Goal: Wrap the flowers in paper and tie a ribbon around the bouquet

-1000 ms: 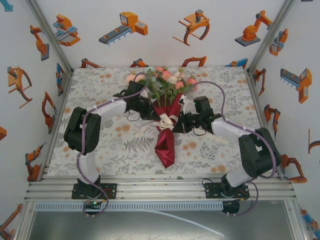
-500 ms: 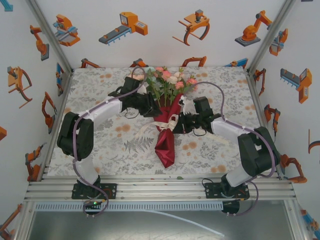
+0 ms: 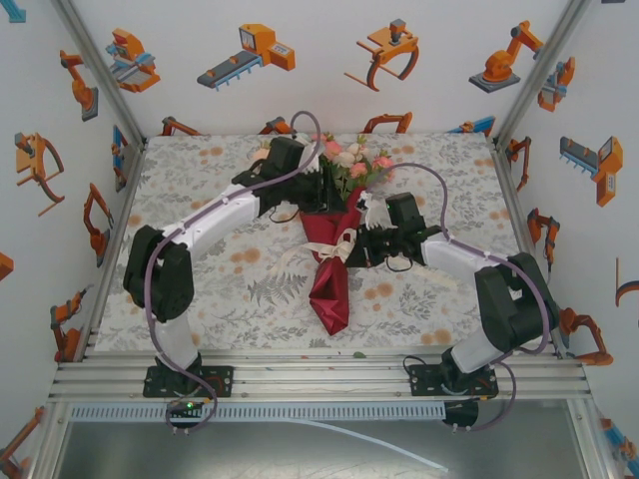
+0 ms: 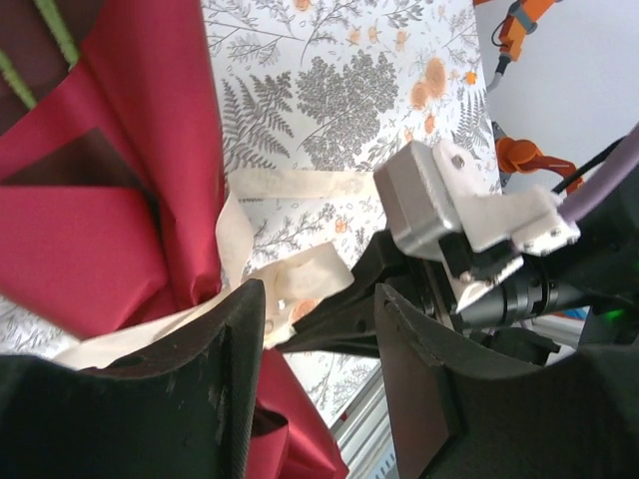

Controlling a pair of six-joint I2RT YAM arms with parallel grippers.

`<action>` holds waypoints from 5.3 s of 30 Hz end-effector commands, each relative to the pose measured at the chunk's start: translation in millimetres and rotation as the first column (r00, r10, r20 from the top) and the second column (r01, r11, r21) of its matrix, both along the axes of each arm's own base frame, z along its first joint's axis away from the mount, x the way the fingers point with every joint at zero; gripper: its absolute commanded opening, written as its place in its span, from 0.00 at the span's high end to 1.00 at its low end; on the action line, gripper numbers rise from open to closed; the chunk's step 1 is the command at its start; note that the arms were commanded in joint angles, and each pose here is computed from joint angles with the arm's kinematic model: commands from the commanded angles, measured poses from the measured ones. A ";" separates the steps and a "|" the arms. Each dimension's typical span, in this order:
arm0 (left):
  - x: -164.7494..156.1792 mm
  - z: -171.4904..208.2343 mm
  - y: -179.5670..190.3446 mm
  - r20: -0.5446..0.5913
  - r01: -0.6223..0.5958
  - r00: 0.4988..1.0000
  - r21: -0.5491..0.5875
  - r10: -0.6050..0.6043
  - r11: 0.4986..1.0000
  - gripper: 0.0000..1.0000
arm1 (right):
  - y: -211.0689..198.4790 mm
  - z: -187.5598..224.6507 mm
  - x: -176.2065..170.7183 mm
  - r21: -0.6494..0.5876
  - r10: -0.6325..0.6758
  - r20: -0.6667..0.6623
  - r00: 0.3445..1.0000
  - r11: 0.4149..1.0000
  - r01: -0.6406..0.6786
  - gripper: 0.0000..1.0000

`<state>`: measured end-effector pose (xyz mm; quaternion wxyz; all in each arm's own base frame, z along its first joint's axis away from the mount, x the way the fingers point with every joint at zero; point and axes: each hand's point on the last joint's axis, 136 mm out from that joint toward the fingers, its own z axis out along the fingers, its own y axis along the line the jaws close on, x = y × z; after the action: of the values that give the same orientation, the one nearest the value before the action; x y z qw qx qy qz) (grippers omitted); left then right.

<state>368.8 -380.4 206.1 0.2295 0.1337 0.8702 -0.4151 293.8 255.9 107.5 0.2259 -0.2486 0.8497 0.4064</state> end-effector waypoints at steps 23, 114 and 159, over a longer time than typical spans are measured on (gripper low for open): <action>-32.2 -60.0 -42.7 -0.147 0.211 0.966 -0.019 -0.212 0.977 0.50 | -0.3 6.1 3.3 0.004 0.012 0.020 1.000 1.000 -0.012 1.00; -11.0 -80.1 173.2 -0.243 -0.359 0.898 0.074 0.366 0.931 0.60 | -163.2 28.6 13.4 -0.148 -0.583 -0.036 0.812 0.806 0.573 0.18; -43.6 -147.2 182.9 -0.275 -0.194 0.907 0.403 0.321 0.895 0.44 | -78.3 11.4 46.8 0.125 -0.220 -0.068 0.973 0.966 0.227 1.00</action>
<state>317.2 -196.2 59.8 0.0903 -0.0511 0.9665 -0.2346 341.6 171.9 93.7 0.2486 -0.1033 0.8640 0.4255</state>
